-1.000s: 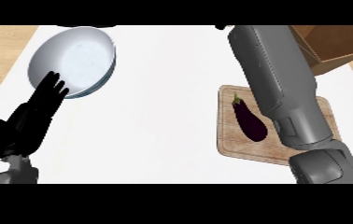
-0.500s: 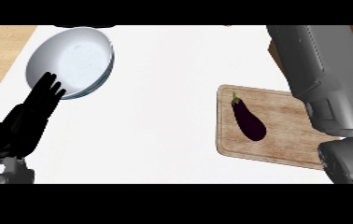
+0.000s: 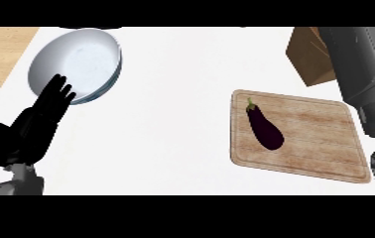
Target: Pick the lemon from the cutting board and place it in the cardboard box
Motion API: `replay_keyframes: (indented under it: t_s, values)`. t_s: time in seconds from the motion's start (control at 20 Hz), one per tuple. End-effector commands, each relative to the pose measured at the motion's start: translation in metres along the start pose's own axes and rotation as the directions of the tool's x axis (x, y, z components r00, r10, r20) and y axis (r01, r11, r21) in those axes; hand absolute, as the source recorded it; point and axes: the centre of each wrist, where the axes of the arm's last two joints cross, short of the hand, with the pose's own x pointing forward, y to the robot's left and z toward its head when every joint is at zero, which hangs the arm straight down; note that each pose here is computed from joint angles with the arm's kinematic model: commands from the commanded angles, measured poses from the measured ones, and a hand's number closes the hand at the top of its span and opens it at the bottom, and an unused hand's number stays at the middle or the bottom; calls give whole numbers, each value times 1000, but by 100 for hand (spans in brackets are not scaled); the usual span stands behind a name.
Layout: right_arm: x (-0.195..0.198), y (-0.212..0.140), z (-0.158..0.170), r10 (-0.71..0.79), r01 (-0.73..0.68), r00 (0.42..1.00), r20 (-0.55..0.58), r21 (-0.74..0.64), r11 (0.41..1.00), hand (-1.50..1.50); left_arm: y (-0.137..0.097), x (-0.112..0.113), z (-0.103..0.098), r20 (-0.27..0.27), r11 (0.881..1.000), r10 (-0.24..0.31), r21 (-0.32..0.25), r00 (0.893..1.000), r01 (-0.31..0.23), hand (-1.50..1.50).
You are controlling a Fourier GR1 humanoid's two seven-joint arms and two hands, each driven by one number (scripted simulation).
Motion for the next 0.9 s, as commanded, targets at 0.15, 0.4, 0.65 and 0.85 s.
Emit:
replay_keyframes:
  t_s: [0.15,0.4,0.65,0.85]
  values:
    - [-45,31,-15,-20,20,1000,-17,8,1000,150,9,-2,-9,-1,1000,14,-17,1000,-14,0]
    - [-86,66,-15,-51,54,998,-33,92,994,150,15,-2,-1,5,1000,-3,-25,1000,3,0]
    - [-108,88,-10,-14,64,979,-204,239,969,150,21,-4,-2,6,1000,3,-14,1000,-3,0]
    - [-127,107,-2,-71,130,979,-192,317,939,-150,3,-12,0,7,1000,-1,-21,1000,1,0]
